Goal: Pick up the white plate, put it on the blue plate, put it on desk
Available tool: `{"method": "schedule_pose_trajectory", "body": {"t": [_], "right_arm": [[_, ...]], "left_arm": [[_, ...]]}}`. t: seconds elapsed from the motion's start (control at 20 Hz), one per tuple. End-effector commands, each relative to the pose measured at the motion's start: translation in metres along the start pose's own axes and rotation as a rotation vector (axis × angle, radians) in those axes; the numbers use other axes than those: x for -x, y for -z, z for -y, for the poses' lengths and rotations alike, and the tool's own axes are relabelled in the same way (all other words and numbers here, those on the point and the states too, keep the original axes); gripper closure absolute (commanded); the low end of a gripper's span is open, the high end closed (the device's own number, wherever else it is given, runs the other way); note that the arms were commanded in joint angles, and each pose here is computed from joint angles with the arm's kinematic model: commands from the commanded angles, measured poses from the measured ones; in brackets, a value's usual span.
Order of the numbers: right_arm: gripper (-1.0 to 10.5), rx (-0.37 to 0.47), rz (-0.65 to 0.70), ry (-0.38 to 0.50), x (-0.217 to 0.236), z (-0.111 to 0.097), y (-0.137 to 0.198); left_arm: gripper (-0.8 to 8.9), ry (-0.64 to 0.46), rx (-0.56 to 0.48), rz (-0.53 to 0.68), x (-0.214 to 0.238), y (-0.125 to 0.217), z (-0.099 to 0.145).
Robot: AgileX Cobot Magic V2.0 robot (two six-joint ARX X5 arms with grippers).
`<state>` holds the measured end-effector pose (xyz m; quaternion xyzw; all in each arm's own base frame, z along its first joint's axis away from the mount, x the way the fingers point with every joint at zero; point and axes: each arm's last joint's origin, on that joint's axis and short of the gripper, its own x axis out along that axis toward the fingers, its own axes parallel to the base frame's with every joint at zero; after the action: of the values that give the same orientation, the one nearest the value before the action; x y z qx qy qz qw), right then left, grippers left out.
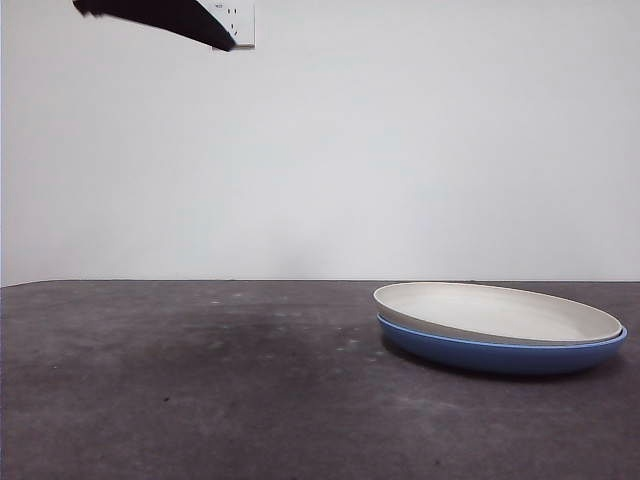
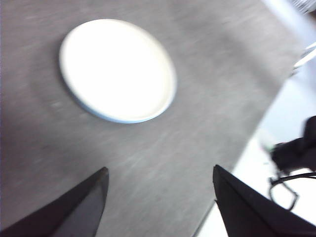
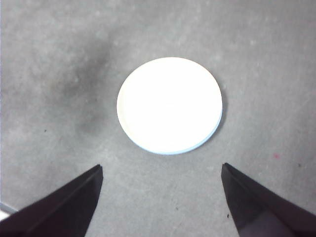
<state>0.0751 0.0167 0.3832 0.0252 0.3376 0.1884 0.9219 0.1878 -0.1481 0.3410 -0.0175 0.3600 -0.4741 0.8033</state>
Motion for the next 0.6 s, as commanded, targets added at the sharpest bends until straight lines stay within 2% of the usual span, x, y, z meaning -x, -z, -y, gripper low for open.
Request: {"method": "schedule_pose_trajectory", "body": {"t": [0.05,0.2,0.4,0.6], "right_arm": [[5.6,-0.012,-0.001,-0.009,0.001,-0.001,-0.002],[5.6,-0.033,-0.019,-0.058,-0.001,-0.002,-0.001],[5.6,-0.062,-0.04,-0.054,-0.006,0.0,-0.003],[5.6,-0.107,-0.09,0.005,-0.024,0.007,-0.013]], "left_arm": [[4.7,0.068,0.012,0.026,-0.007,0.012,-0.002],[4.7,0.107,0.035,-0.011,-0.011,0.024,-0.004],[4.7,0.146,0.03,-0.008,-0.011,0.023,0.002],[4.7,0.147,0.026,-0.003,-0.01,0.023,0.003]]}}
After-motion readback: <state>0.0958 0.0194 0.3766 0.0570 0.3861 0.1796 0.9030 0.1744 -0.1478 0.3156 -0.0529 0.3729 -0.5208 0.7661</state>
